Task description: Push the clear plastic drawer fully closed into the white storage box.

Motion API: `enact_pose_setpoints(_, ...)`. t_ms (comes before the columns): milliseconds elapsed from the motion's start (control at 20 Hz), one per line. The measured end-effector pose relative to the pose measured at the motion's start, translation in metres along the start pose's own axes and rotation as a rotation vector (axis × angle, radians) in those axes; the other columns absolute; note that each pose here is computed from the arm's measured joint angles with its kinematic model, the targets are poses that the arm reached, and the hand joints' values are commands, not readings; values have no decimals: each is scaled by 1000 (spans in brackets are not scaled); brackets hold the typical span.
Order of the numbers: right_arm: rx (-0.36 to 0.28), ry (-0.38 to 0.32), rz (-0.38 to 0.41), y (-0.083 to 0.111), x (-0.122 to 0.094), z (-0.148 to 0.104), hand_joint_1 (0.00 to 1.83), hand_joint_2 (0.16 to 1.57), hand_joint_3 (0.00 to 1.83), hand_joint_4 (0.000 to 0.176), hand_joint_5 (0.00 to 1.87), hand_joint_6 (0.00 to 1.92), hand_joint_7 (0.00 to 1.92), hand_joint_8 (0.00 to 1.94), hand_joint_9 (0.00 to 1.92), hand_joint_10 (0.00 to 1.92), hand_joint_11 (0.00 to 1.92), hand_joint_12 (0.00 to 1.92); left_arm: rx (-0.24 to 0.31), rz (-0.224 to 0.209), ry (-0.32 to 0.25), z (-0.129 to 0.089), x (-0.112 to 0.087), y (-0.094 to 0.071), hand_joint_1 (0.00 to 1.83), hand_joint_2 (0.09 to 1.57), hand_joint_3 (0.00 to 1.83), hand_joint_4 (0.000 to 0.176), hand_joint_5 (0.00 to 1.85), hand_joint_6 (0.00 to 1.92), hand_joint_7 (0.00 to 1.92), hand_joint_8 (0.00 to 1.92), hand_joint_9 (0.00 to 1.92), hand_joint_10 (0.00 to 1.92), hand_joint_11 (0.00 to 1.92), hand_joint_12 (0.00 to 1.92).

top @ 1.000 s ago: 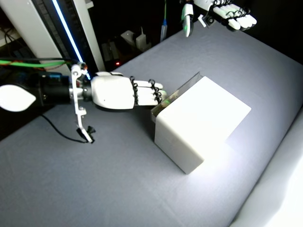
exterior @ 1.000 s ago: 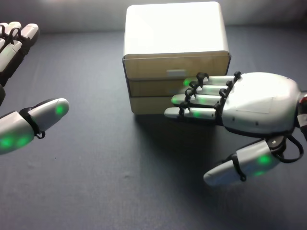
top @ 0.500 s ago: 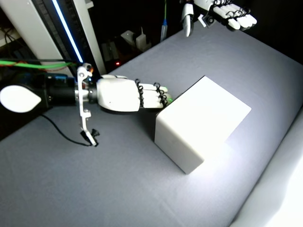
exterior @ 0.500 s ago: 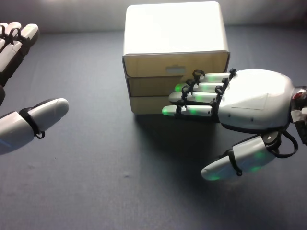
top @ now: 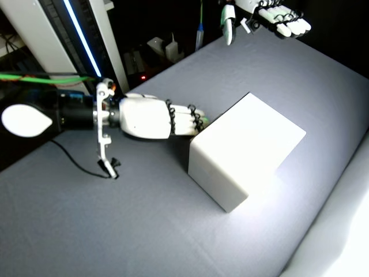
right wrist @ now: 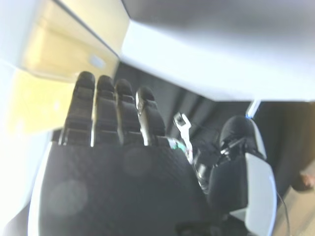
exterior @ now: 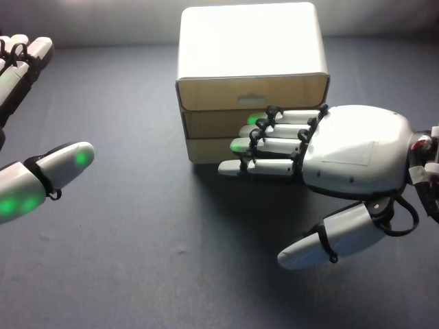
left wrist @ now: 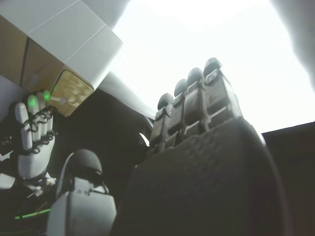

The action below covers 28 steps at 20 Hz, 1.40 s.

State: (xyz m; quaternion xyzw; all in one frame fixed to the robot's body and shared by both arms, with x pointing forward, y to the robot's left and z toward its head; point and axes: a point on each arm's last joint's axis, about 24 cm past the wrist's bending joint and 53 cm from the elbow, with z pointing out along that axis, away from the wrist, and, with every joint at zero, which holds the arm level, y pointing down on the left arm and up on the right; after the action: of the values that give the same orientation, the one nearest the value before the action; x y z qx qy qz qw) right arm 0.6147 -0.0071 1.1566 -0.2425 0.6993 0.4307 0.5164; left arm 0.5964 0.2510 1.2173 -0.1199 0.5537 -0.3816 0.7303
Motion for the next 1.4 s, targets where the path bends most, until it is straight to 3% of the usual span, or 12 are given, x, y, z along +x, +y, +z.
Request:
enact_pose_setpoints(200,6,1,3,-1,-1,-3,0,995,0,34,36,12,0,0,0,0,0,0,0,0,0,0,0,0,0,1140,12,54,0,0,0,0,0,0,0,0)
enact_pose_setpoints(350,-4,-1,1,6,-3,-9,0,1005,0,39,35,10,0,0,0,0,0,0,-2,2,0,-1,0,1,0,1135,8,65,0,0,0,0,0,0,0,0)
enact_pose_setpoints(500,-1,-2,1,8,-4,-24,0,1003,0,41,41,9,0,0,0,0,0,0,-7,4,3,-2,0,3,0,1129,5,52,0,0,0,0,0,0,0,0)
enact_pose_setpoints(600,1,-25,8,7,-13,-35,0,1021,5,17,44,9,0,0,0,0,0,0,-18,2,3,-5,0,5,0,1131,5,69,0,0,0,0,0,0,0,0)
enact_pose_setpoints(700,15,-49,40,1,-16,-46,0,1010,0,17,55,12,0,0,0,0,0,0,-19,-1,3,-9,-1,6,0,1127,3,62,0,0,0,0,0,0,0,0)
enact_pose_setpoints(900,76,-91,101,-18,-21,-68,0,999,0,94,0,0,0,0,0,0,0,0,-52,3,-16,-14,-7,14,0,1133,5,51,0,0,0,0,0,0,0,0)
enact_pose_setpoints(950,120,-130,83,-26,-31,-84,0,1007,0,87,0,0,0,0,0,0,0,0,-54,6,-26,-14,-11,14,0,1136,7,58,0,0,0,0,0,0,0,0)
enact_pose_setpoints(1000,133,-141,68,-27,-35,-90,0,1013,3,56,0,0,0,0,0,0,0,0,-51,6,-31,-14,-12,14,0,1128,3,70,0,0,0,0,0,0,0,0)
enact_pose_setpoints(1100,171,-223,53,-36,-56,-113,0,1022,6,47,10,4,0,0,0,0,0,0,-52,4,-35,-14,-14,14,11,1123,0,68,0,0,0,0,0,0,0,0)
enact_pose_setpoints(1150,196,-274,72,-43,-67,-123,0,1015,2,77,1,0,0,0,0,0,0,0,-51,5,-35,-14,-14,14,8,1113,0,66,0,0,0,0,0,0,0,0)
enact_pose_setpoints(1250,218,-304,69,-47,-72,-133,0,979,0,94,0,0,0,0,0,0,0,0,-47,5,-27,-15,-12,13,4,1107,0,53,0,0,0,0,0,0,0,0)
enact_pose_setpoints(1400,236,-358,88,-49,-76,-143,0,1022,7,0,0,0,0,0,0,0,0,0,-55,2,-29,-16,-13,15,0,1104,0,36,0,0,0,0,0,0,0,0)
